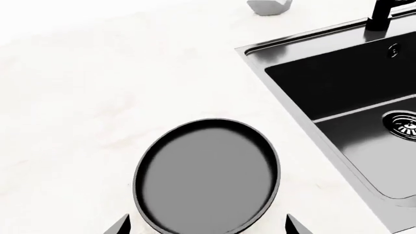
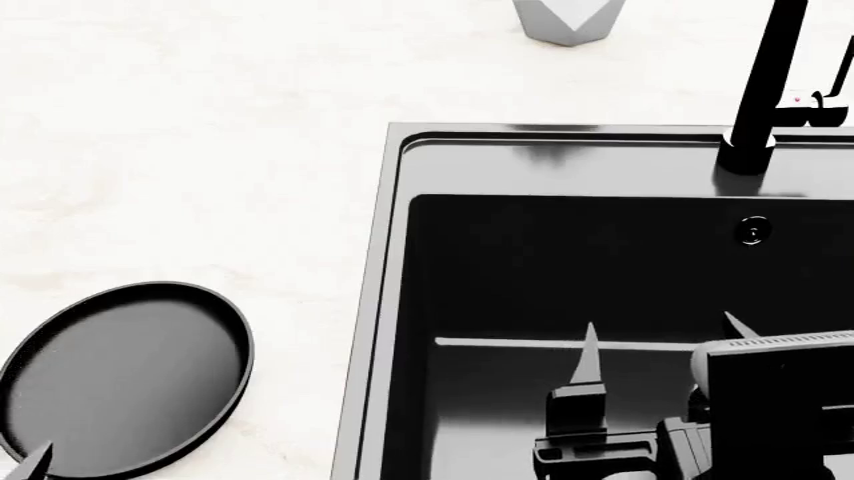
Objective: Pick the pan and sponge and place them into the sink. Then turn on the water.
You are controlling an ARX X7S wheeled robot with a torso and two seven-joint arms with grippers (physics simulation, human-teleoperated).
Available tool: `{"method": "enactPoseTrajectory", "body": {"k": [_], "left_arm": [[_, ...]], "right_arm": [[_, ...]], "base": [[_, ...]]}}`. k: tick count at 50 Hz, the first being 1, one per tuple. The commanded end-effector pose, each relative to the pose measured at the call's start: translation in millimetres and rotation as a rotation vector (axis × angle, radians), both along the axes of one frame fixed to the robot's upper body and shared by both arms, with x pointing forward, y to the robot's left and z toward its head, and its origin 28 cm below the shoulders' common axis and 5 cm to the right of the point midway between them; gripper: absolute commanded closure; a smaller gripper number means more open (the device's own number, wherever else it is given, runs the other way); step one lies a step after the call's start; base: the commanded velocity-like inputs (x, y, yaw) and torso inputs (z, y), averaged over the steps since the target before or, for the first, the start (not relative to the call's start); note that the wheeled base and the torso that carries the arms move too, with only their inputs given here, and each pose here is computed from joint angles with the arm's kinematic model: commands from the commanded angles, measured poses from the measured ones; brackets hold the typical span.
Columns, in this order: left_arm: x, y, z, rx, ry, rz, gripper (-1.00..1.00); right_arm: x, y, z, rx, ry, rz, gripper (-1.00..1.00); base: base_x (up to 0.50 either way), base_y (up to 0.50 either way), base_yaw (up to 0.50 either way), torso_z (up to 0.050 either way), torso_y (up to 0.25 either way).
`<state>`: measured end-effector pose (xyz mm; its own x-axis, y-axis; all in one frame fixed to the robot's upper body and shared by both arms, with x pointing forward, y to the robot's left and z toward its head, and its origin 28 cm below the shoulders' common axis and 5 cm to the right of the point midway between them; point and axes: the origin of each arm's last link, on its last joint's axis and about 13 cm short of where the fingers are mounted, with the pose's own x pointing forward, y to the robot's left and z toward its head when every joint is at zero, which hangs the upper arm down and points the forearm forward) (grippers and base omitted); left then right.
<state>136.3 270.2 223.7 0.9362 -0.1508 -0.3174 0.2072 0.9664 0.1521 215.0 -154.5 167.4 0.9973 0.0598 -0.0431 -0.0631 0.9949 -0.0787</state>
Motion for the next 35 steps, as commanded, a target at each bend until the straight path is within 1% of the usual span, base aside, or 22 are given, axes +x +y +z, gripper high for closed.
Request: {"method": "enactPoseTrajectory", "body": {"k": [1,5,6,7,11,12,13,15,16,19,20,21,22,24,25,26,27,28,30,33,34,35], "left_arm": [[0.3,2.3,-12.4,-0.022,0.057,0.057,-1.0],[1.2,-0.6,-17.8,-0.027,0.073,0.064,-1.0],[2.1,-0.8,-20.4,-0.014,0.083,0.094,-1.0],[-1.4,3.8,-19.4,-0.02,0.083,0.082,-1.0],[4.1,-7.7,-27.5,-0.02,0.101,0.088,-1.0],[1.0,-1.7,-27.1,-0.021,0.106,0.092,-1.0],[1.8,-2.6,-29.0,-0.023,0.108,0.094,-1.0],[1.2,3.2,-29.9,-0.023,0.104,0.105,-1.0],[4.8,-3.2,-34.4,-0.023,0.113,0.104,-1.0],[11.6,-12.1,-40.8,-0.027,0.124,0.111,-1.0],[11.0,-9.2,-40.7,-0.032,0.13,0.115,-1.0],[5.2,2.4,-39.1,-0.032,0.135,0.114,-1.0],[5.3,3.9,-40.3,-0.036,0.137,0.115,-1.0],[12.7,-5.3,-47.2,-0.031,0.145,0.118,-1.0],[13.8,-2.4,-47.3,-0.027,0.148,0.118,-1.0],[17.7,-6.6,-48.2,-0.027,0.148,0.12,-1.0],[15.8,2.0,-46.4,-0.027,0.149,0.125,-1.0],[20.0,-4.8,-48.4,-0.025,0.151,0.125,-1.0],[18.9,-0.3,-50.5,-0.022,0.16,0.129,-1.0],[23.1,-1.7,-54.6,-0.021,0.169,0.136,-1.0],[20.2,5.2,-53.4,-0.022,0.17,0.136,-1.0],[21.4,3.1,-53.9,-0.02,0.17,0.131,-1.0]], "right_arm": [[0.2,-1.7,1.1,0.001,-0.01,-0.009,-1.0],[-0.1,-2.2,-0.1,0.003,-0.007,-0.01,-1.0],[0.1,-2.0,0.0,0.003,-0.007,-0.009,-1.0],[0.2,-1.9,0.1,0.001,-0.005,-0.009,-1.0],[-0.5,-2.4,-0.1,-0.002,-0.002,-0.008,-1.0],[-0.7,-2.6,-0.3,-0.001,-0.002,-0.009,-1.0],[-0.8,-2.5,-0.6,-0.002,0.0,-0.009,-1.0],[-0.6,-1.9,-2.1,0.0,0.002,-0.008,-1.0],[-0.4,-1.5,-3.1,-0.001,0.005,-0.006,-1.0],[-0.5,-1.6,-4.5,-0.003,0.016,-0.004,-1.0],[-0.7,-1.7,-4.2,-0.004,0.015,-0.005,-1.0],[-1.4,-2.4,-2.8,-0.006,0.014,-0.006,-1.0],[-1.8,-2.7,-2.2,-0.006,0.013,-0.009,-1.0],[-2.9,-3.2,-1.7,-0.009,0.014,-0.011,-1.0],[-3.6,-3.4,-2.7,-0.009,0.017,-0.012,-1.0],[-3.8,-3.5,-3.4,-0.008,0.018,-0.013,-1.0],[-4.0,-3.7,-4.3,-0.007,0.019,-0.014,-1.0],[-4.0,-3.8,-4.6,-0.006,0.02,-0.015,-1.0],[-4.2,-3.4,-4.8,-0.006,0.019,-0.015,-1.0],[-4.6,-3.7,-4.1,-0.01,0.017,-0.018,-1.0],[-4.9,-4.2,-2.5,-0.011,0.013,-0.019,-1.0],[-5.1,-4.4,-1.5,-0.012,0.012,-0.02,-1.0]], "base": [[0.0,0.0,0.0,0.0,0.0],[0.0,0.0,0.0,0.0,0.0],[0.0,0.0,0.0,0.0,0.0],[0.0,0.0,0.0,0.0,0.0],[0.0,0.0,0.0,0.0,0.0],[0.0,0.0,0.0,0.0,0.0],[0.0,0.0,0.0,0.0,0.0],[0.0,0.0,0.0,0.0,0.0],[0.0,0.0,0.0,0.0,0.0],[0.0,0.0,0.0,0.0,0.0],[0.0,0.0,0.0,0.0,0.0],[0.0,0.0,0.0,0.0,0.0],[0.0,0.0,0.0,0.0,0.0],[0.0,0.0,0.0,0.0,0.0],[0.0,0.0,0.0,0.0,0.0],[0.0,0.0,0.0,0.0,0.0],[0.0,0.0,0.0,0.0,0.0],[0.0,0.0,0.0,0.0,0.0],[0.0,0.0,0.0,0.0,0.0],[0.0,0.0,0.0,0.0,0.0],[0.0,0.0,0.0,0.0,0.0],[0.0,0.0,0.0,0.0,0.0]]}}
